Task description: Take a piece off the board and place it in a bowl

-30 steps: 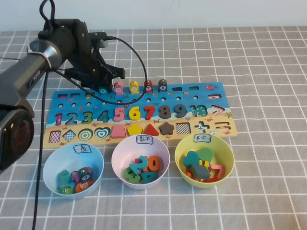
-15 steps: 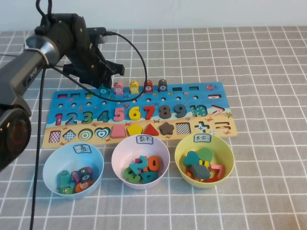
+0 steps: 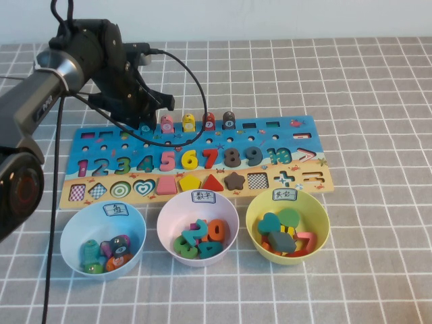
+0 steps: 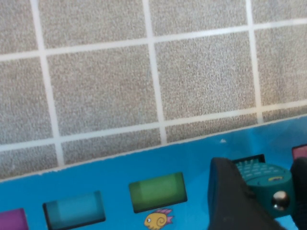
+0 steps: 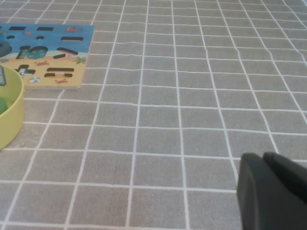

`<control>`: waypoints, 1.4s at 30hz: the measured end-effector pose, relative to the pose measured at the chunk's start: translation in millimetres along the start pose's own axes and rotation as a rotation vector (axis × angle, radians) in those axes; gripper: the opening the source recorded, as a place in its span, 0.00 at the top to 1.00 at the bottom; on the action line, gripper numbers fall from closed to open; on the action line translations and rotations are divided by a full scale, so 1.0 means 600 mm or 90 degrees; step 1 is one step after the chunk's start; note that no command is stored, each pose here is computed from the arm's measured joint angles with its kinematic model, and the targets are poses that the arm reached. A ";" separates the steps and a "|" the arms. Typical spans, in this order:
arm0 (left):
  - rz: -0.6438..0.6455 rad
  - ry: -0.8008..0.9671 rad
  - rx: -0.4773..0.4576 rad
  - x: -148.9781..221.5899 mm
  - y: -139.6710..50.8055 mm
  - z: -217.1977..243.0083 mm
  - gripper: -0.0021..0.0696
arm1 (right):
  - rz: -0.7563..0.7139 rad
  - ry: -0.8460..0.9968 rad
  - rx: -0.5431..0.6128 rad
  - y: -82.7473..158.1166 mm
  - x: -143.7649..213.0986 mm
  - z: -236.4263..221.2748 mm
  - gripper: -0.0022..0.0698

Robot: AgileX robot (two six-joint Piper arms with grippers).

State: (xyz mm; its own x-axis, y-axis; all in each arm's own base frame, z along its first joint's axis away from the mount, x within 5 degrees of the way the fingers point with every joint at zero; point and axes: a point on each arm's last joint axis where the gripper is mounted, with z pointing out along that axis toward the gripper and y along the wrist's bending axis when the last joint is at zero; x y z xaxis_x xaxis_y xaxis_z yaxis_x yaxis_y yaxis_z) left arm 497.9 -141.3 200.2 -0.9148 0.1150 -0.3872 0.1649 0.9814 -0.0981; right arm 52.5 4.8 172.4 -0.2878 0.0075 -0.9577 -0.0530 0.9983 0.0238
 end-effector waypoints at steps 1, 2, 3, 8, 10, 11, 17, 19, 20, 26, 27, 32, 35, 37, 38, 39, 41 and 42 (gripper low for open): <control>0.000 0.000 0.000 0.000 0.000 0.000 0.65 | 0.000 0.000 0.000 0.000 0.000 0.000 0.99; 0.000 0.000 0.000 0.000 0.000 0.000 0.65 | 0.000 0.000 0.000 0.000 0.000 0.000 0.99; 0.000 -0.001 0.000 0.000 0.000 0.000 0.65 | 0.000 0.000 0.000 0.000 0.000 0.000 0.99; 0.000 -0.001 -0.001 0.000 0.000 0.000 0.66 | 0.000 0.000 0.000 0.000 0.000 0.000 0.99; 0.000 -0.001 -0.001 0.000 0.000 0.000 0.68 | 0.000 0.000 0.000 0.000 0.000 0.000 0.99; 0.000 -0.001 -0.001 0.000 0.000 0.000 0.69 | 0.000 0.000 0.000 0.000 0.000 0.000 0.99; 0.000 -0.002 -0.001 -0.001 0.000 0.000 0.70 | 0.000 0.000 0.000 0.000 0.000 0.000 0.99; 0.000 -0.002 -0.001 -0.001 0.000 0.000 0.70 | 0.000 0.000 0.000 0.000 0.000 0.000 0.99; 0.000 -0.002 -0.001 -0.001 0.000 0.000 0.70 | 0.000 0.000 0.000 0.000 0.000 0.000 0.99; 0.000 -0.002 -0.001 -0.001 0.000 0.000 0.70 | 0.000 0.000 0.000 0.000 0.000 0.000 0.99; 0.000 -0.002 -0.001 -0.001 0.000 0.000 0.70 | 0.000 0.000 0.000 0.000 0.000 0.000 0.99; 0.001 -0.010 0.001 -0.003 -0.001 -0.014 0.70 | 0.000 0.000 0.000 0.000 0.000 0.000 0.99; 0.003 -0.023 0.002 -0.007 -0.002 -0.032 0.70 | 0.000 0.000 0.000 0.000 0.000 0.000 0.99; 0.005 -0.031 0.003 -0.010 -0.003 -0.043 0.70 | 0.000 0.000 0.000 0.000 0.000 0.000 0.99; 0.005 -0.029 0.003 -0.009 -0.003 -0.045 0.70 | 0.000 0.000 0.000 0.000 0.000 0.000 0.99; 0.005 -0.029 0.003 -0.009 -0.004 -0.049 0.70 | 0.000 0.000 0.000 0.000 0.000 0.000 0.99; 0.010 -0.023 0.003 -0.008 -0.004 -0.058 0.70 | 0.000 0.000 0.000 0.000 0.000 0.000 0.99; 0.012 -0.020 0.001 -0.007 -0.004 -0.064 0.70 | 0.000 0.000 0.000 0.000 0.000 0.000 0.99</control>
State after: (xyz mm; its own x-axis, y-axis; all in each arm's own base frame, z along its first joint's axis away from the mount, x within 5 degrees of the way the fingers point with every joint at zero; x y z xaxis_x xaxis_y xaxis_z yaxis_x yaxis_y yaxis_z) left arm 487.5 -138.2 237.4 -0.8992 0.1285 -0.4181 0.1826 0.9789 -0.0919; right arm 52.5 4.8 172.4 -0.2878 0.0075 -0.9577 -0.0530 0.9983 0.0238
